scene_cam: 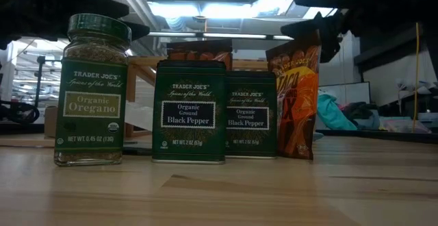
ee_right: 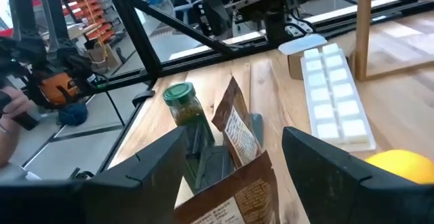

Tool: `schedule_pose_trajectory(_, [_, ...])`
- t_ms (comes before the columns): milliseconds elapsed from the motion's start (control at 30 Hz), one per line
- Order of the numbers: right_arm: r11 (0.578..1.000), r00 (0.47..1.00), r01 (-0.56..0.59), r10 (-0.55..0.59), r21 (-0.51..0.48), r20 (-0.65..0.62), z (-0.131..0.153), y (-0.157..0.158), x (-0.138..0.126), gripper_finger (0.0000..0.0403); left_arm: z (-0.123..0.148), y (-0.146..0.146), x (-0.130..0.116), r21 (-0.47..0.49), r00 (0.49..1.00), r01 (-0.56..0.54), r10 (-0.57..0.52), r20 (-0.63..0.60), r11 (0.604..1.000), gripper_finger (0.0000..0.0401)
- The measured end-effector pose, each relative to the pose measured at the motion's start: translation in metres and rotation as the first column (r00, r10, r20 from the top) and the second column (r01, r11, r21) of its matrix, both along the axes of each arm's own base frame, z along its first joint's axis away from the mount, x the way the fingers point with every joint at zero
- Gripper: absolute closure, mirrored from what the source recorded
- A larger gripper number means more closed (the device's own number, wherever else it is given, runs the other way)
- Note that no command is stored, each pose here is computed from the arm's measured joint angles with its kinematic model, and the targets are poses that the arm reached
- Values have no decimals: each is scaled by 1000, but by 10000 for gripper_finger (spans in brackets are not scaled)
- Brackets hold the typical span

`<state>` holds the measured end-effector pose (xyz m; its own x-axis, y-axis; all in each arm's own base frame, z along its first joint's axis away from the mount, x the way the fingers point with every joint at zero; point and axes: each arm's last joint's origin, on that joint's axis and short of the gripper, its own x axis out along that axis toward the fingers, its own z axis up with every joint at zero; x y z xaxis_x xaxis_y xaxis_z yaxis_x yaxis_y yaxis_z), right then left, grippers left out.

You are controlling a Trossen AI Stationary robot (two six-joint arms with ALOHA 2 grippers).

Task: Shelf spices
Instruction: Put the right orange seasoning pack on the shelf

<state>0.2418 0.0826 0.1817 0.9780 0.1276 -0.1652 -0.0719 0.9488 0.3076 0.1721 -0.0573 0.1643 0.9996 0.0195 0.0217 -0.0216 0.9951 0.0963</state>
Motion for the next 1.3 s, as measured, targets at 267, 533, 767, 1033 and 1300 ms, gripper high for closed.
schedule_pose_trajectory(267, [1000,1000,5,-5,3,7,3,-1,-2,152,0,0,0,-17,1000,1,-1,-2,1000,33])
schedule_pose_trajectory(533, [999,999,37,-36,-35,31,25,-7,-16,152,-2,0,0,-13,1000,1,-1,-17,1000,33])
schedule_pose_trajectory(767, [990,993,122,-122,-74,3,44,-18,-42,152,-2,0,0,-13,1000,1,-1,-17,1000,33])
schedule_pose_trajectory(1033, [974,963,210,-221,-86,-154,25,9,-65,152,-2,0,0,-20,1000,2,-2,-17,1000,33])
schedule_pose_trajectory(1300, [950,947,304,-309,-71,-88,11,52,-84,152,-2,0,0,-27,1000,2,-2,-17,1000,33])
